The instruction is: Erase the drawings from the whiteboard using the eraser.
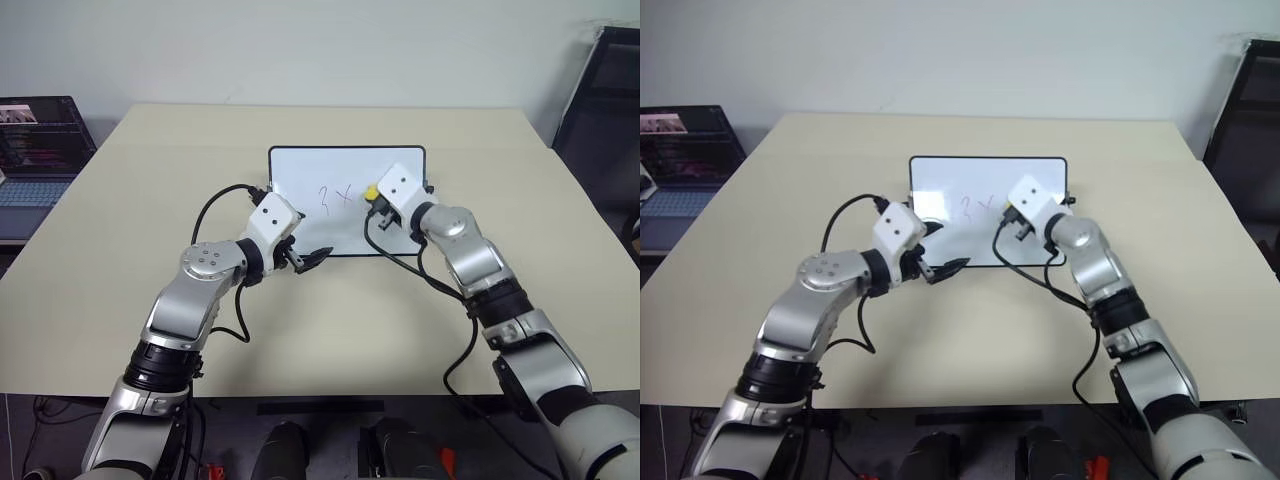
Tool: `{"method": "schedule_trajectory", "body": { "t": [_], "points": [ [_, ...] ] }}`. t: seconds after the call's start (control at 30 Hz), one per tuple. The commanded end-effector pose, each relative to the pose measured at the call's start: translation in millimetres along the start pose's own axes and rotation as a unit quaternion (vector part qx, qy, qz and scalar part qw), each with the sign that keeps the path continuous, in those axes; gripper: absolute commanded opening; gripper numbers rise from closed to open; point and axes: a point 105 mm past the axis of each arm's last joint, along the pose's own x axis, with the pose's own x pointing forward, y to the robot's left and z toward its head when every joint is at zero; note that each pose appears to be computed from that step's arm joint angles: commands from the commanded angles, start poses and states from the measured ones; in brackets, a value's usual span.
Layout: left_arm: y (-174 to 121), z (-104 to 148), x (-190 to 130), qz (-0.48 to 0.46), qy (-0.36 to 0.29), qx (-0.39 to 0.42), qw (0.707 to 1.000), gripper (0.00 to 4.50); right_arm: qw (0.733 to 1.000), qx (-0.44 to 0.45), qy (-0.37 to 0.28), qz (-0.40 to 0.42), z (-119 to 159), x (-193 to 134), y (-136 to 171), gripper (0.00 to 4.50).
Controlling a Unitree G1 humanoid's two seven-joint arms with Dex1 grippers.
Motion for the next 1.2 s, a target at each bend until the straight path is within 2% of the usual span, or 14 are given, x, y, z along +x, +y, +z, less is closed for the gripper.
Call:
{"method": "schedule_trajectory", "body": {
  "t": [0.03, 0.2, 0.33, 0.43, 0.63, 0.93, 1.1, 1.2],
  "points": [
    [-0.1, 17.8, -1.2, 0.0, -0.026, 0.021, 0.999, 4.5, 0.999, 0.002, 0.029, 0.014, -12.8, -4.4, 5.9, 0.96],
    [1.9, 16.2, -2.2, 0.003, -0.024, 0.022, 0.999, 4.5, 1.0, 0.015, -0.014, -0.016, 9.7, -6.1, -3.4, 0.96],
    [14.5, 13.0, -6.5, 0.043, -0.027, 0.008, 0.999, 4.5, 0.995, 0.059, -0.081, -0.022, 32.9, -17.2, -8.7, 0.96],
    [24.8, 12.6, -10.9, 0.078, -0.036, -0.012, 0.996, 4.5, 0.989, 0.088, -0.118, -0.019, 39.9, -28.5, -7.6, 0.96],
    [39.1, -5.7, -33.1, 0.152, -0.034, -0.038, 0.987, 4.5, 0.978, 0.119, -0.169, -0.011, 30.5, -62.2, 11.9, 0.96],
    [38.7, -34.4, -54.3, 0.212, -0.034, -0.078, 0.974, 4.5, 0.95, 0.23, -0.206, -0.047, 13.1, -91.0, 16.7, 0.96],
    [38.8, -27.8, -52.5, 0.216, -0.043, -0.077, 0.972, 4.5, 0.958, 0.211, -0.195, -0.029, 5.6, -90.3, 24.4, 0.96],
    [38.7, -20.7, -48.7, 0.217, -0.046, -0.076, 0.972, 4.5, 0.965, 0.18, -0.187, -0.036, 9.5, -85.5, 19.0, 0.96]
  ]
}}
